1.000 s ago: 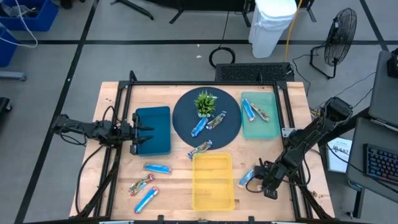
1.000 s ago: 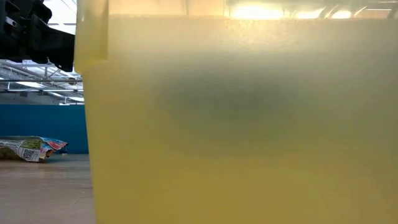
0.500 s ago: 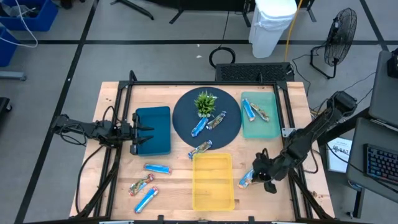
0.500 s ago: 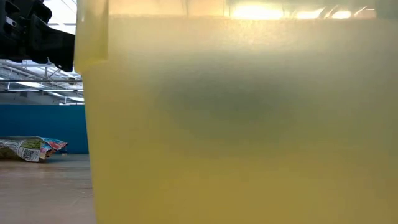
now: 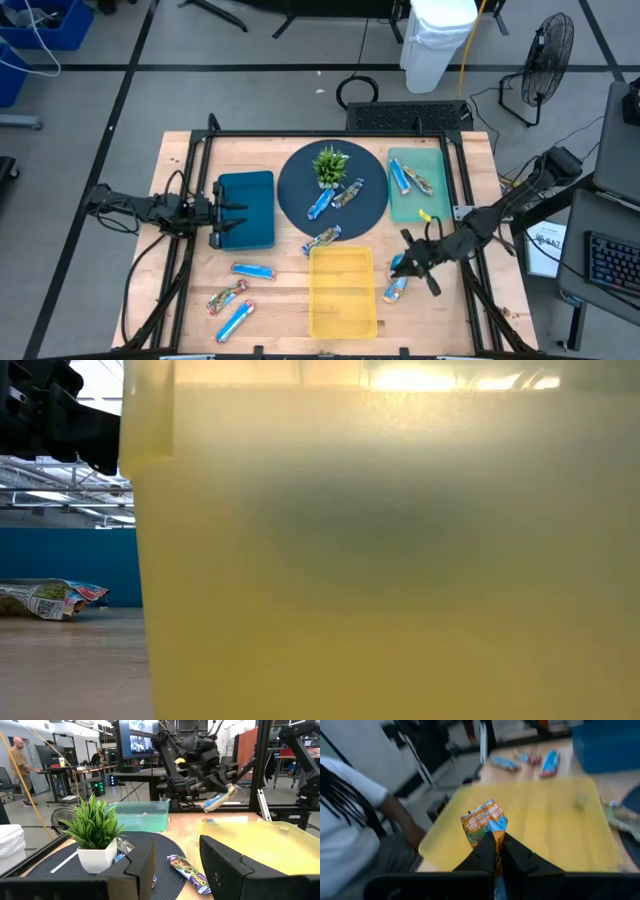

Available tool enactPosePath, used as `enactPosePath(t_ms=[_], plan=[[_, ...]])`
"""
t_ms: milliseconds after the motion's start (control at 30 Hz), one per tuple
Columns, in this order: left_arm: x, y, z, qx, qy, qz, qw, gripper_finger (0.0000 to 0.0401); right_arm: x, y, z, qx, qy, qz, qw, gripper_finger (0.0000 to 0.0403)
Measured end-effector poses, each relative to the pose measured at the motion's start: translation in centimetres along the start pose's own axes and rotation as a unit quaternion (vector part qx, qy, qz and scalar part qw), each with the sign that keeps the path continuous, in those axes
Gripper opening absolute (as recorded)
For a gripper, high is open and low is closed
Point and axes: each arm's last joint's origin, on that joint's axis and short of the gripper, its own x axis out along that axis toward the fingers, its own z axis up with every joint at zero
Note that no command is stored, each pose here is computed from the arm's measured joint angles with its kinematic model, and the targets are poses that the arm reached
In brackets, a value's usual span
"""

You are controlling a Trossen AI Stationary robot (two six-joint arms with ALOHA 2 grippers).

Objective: Pick and place Granola Bars by type
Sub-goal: Put the yellow granola bar into the green bin

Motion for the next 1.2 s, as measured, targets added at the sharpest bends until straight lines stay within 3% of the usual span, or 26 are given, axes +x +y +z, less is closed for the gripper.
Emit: enactPosePath(t_ms=[133, 267, 467, 600, 733, 833, 967, 1067, 1133, 1200], plan=[[0.0, 0.0, 0.0, 0.000, 0.000, 0.000, 1.000, 0.0159, -0.4, -2.0, 0.2, -0.019, -0.059, 0.029, 0.998, 0.0006], [0.0, 0.0, 0.0, 0.000, 0.000, 0.000, 1.000, 0.0159, -0.9, -4.0, 1.3, -0.051, -0.091, 0.014, 0.994, 0.0006], [0.0, 0.0, 0.0, 0.000, 0.000, 0.000, 1.000, 0.0159, -2.5, -7.0, 3.9, -0.093, -0.173, -0.080, 0.977, 0.0006], [0.0, 0.0, 0.0, 0.000, 0.000, 0.000, 1.000, 0.0159, -4.2, -8.7, 5.9, -0.104, -0.224, -0.158, 0.956, 0.0006], [0.0, 0.0, 0.0, 0.000, 0.000, 0.000, 1.000, 0.0159, -6.2, -9.8, 7.9, -0.087, -0.269, -0.265, 0.922, 0.0006], [0.0, 0.0, 0.0, 0.000, 0.000, 0.000, 1.000, 0.0159, -7.6, -10.4, 8.9, -0.082, -0.266, -0.366, 0.888, 0.0006], [0.0, 0.0, 0.0, 0.000, 0.000, 0.000, 1.000, 0.0159, -9.4, -10.9, 10.3, -0.074, -0.211, -0.539, 0.813, 0.0006], [0.0, 0.0, 0.0, 0.000, 0.000, 0.000, 1.000, 0.0159, -10.2, -11.1, 10.9, -0.057, -0.153, -0.629, 0.760, 0.0006], [0.0, 0.0, 0.0, 0.000, 0.000, 0.000, 1.000, 0.0159, -10.4, -11.0, 11.2, -0.044, -0.120, -0.649, 0.750, 0.0006], [0.0, 0.0, 0.0, 0.000, 0.000, 0.000, 1.000, 0.0159, -10.3, -11.1, 11.2, -0.021, -0.091, -0.649, 0.755, 0.0006]])
